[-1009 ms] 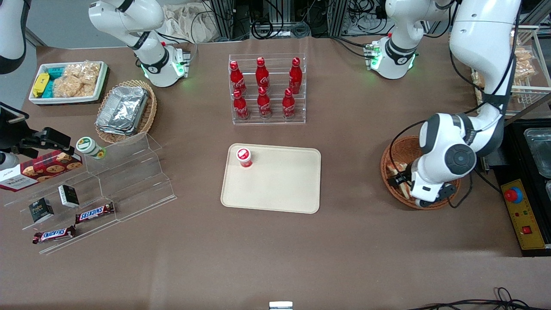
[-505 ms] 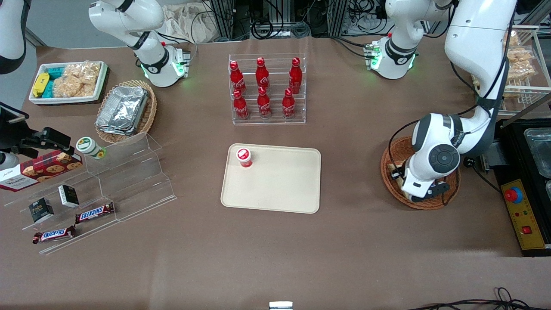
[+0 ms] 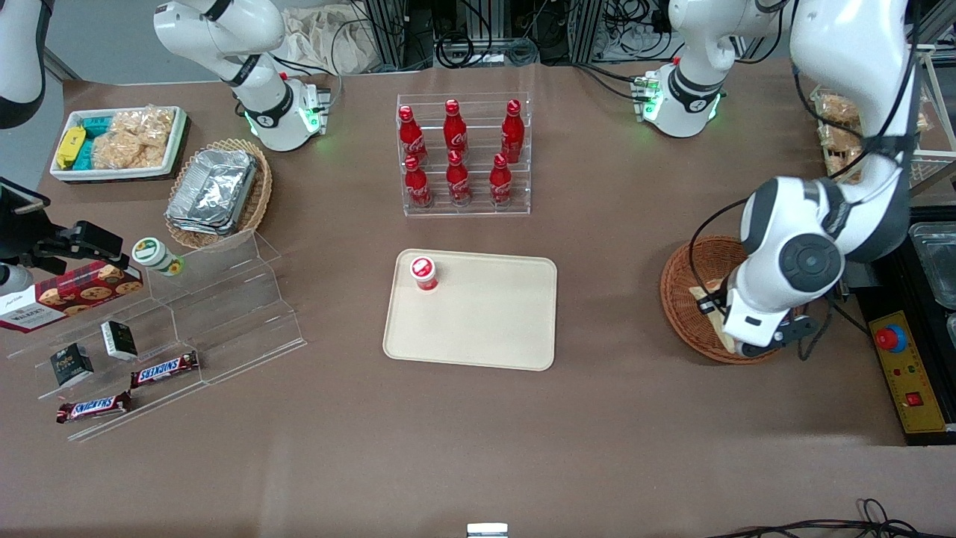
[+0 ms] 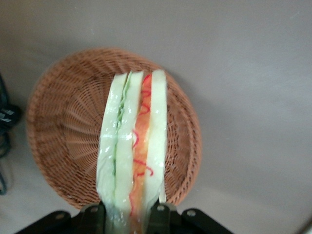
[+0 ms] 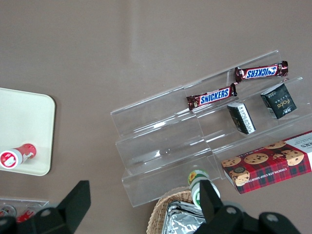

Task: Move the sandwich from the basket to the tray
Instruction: 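Lift the sandwich and carry it over the cream tray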

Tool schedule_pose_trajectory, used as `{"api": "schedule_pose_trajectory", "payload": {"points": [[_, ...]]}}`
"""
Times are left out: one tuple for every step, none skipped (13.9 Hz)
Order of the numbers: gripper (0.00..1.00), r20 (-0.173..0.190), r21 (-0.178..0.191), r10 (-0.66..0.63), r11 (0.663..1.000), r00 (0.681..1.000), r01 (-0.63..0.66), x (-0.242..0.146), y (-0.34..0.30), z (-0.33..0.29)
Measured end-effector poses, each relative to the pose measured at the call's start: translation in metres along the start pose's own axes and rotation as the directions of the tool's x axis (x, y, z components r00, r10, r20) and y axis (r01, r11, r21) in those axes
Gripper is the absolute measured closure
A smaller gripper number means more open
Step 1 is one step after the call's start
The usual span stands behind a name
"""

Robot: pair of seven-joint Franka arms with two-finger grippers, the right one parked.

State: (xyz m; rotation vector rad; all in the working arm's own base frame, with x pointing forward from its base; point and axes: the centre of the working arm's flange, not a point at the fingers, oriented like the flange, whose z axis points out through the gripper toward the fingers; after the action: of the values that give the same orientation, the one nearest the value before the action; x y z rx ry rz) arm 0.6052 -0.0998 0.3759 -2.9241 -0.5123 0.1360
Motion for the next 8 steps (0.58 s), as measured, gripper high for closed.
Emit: {"api": "schedule_pose_trajectory", "payload": {"points": [[0.68, -0.011, -0.001, 0.009, 1.0, 1.0, -0.009, -0.006, 0.002, -0.033], [0.68, -0.018, 0.0, 0.022, 1.0, 1.0, -0.022, -0.016, 0.006, -0.066], [0.68, -0.021, 0.002, 0.041, 0.999, 0.999, -0.041, -0.028, 0.012, -0.099], [0.68, -0.022, 0.004, 0.064, 0.998, 0.998, -0.064, -0.043, 0.021, -0.128], [0.68, -0.025, 0.002, 0.092, 0.996, 0.995, -0.092, -0.06, 0.032, -0.156], [0.68, -0.033, -0.004, 0.116, 0.993, 0.993, -0.116, -0.078, 0.045, -0.18], [0.68, -0.043, -0.013, 0.13, 0.991, 0.991, -0.131, -0.097, 0.061, -0.2], [0.68, -0.055, -0.027, 0.139, 0.99, 0.989, -0.141, -0.118, 0.078, -0.215]]}}
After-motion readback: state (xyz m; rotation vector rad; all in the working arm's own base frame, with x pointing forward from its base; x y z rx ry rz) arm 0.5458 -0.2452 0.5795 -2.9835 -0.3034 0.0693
